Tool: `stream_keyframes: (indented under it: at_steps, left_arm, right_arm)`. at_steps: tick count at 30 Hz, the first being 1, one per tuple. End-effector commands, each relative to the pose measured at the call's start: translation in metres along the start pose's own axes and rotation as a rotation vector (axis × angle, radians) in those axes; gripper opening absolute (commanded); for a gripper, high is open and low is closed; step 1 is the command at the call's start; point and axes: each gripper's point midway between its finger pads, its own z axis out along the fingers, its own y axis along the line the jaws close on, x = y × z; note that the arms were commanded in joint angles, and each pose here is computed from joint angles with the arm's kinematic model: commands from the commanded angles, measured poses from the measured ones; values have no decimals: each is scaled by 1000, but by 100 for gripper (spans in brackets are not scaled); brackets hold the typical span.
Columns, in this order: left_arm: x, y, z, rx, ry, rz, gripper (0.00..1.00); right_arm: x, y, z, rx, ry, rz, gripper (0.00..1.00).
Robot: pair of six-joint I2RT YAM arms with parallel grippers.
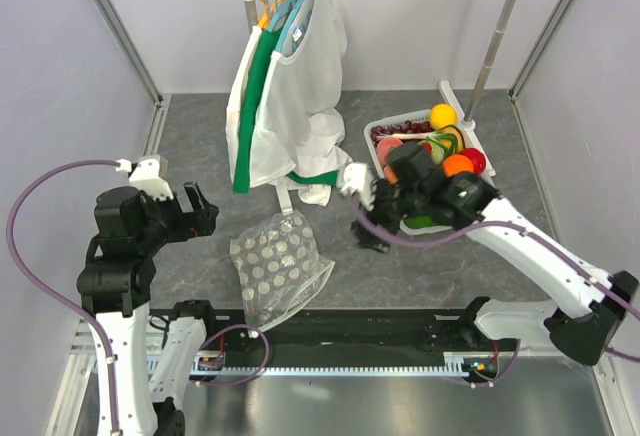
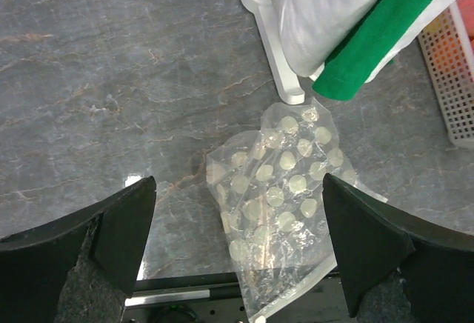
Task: Place the food in the zip-top bag and seal the zipper
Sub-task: Pick up the zipper food storage bag at the center of the board.
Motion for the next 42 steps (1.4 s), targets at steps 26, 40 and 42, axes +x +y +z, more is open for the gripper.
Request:
stream_keyframes:
  at_steps: [26,40,42]
  left_arm:
    - [8,-16,7,116,-11,-116,100]
    - [-7,-30,2,196,-59,-86,98]
    - [-19,-39,-7,230,-100,-104,98]
  right_arm:
    - [32,112,228,-47,139,-975,70]
    - [-35,62,145,57,74,-430,0]
    - [-43,59,128,50,66,-274,0]
